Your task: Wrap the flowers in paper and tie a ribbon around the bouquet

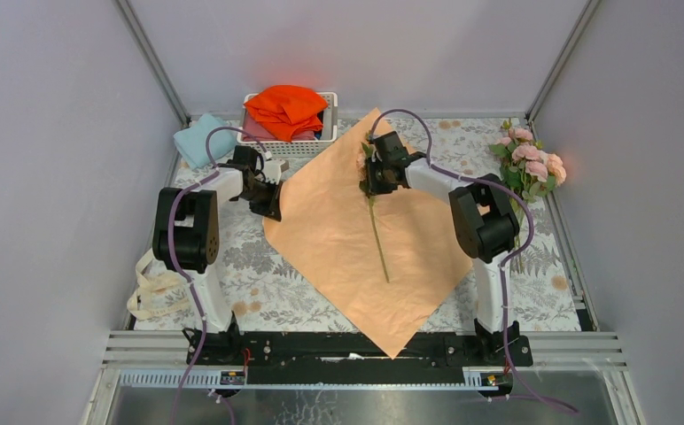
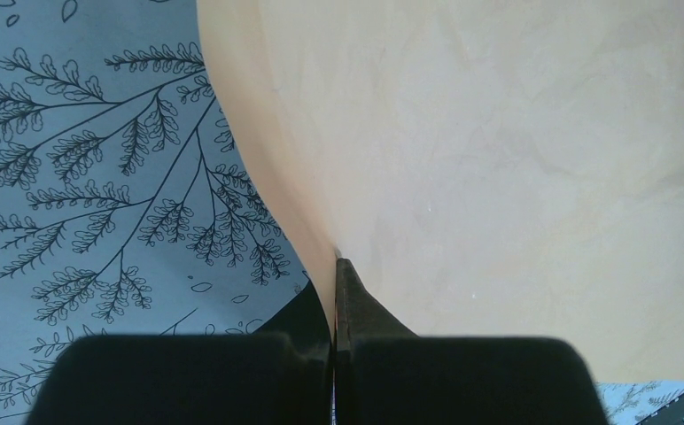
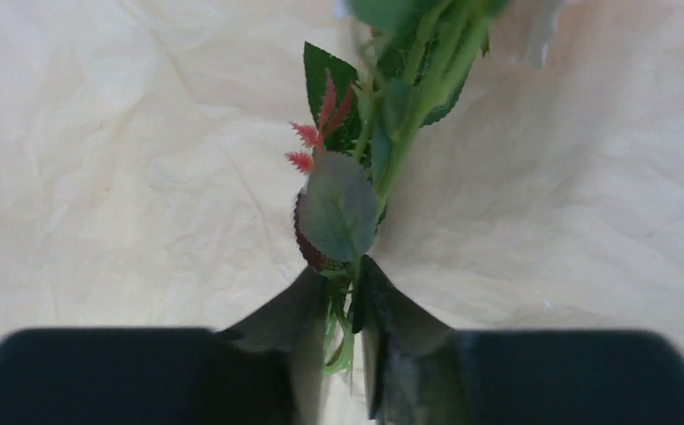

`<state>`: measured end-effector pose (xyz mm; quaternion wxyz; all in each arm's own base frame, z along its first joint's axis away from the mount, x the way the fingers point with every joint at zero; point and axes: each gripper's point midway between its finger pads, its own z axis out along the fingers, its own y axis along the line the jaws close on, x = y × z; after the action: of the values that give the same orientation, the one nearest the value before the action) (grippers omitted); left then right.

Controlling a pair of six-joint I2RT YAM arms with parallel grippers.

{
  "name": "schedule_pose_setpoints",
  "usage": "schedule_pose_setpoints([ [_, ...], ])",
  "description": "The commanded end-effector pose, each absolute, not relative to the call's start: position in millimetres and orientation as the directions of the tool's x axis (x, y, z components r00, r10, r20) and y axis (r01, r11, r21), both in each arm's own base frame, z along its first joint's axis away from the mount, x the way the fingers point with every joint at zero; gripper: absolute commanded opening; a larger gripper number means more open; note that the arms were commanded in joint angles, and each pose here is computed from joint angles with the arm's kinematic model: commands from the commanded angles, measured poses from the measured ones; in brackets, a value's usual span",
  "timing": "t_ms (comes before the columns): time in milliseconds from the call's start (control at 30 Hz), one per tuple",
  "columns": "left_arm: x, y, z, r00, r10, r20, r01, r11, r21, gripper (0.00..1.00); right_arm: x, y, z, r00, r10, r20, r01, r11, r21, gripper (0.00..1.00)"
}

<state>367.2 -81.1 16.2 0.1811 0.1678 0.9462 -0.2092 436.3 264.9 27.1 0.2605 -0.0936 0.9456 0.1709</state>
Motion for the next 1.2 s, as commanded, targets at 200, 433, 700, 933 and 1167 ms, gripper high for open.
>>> schedule_pose_setpoints([
  [200, 377, -72, 19, -0.849, 0.267, -0.456, 0.420, 0.865, -0.275, 0.00, 428, 212, 118, -0.806, 0.011, -0.591, -0.190, 0.942, 0.277, 0.57],
  [433, 376, -74, 35, -0.827, 0.270, -0.493, 0.444, 0.852, -0.277, 0.00, 390, -15, 154, -0.666, 0.363, -0.652, 0.368, 0.920, 0.136, 0.60],
  [700, 374, -69, 48, -0.815, 0.296, -0.498, 0.461, 0.851, -0.250, 0.30, 362, -141, 119, -0.626, 0.454, -0.634, 0.590, 0.807, -0.005, 0.50],
  [933, 381, -41, 87, -0.780, 0.346, -0.521, 0.459, 0.883, -0.099, 0.98, 383, -148, 103, -0.722, 0.425, -0.546, 0.536, 0.843, -0.053, 0.38],
  [1167, 382, -38, 107, -0.766, 0.377, -0.520, 0.477, 0.876, -0.068, 0.99, 401, -125, 83, -0.763, 0.402, -0.506, 0.434, 0.899, 0.059, 0.41],
])
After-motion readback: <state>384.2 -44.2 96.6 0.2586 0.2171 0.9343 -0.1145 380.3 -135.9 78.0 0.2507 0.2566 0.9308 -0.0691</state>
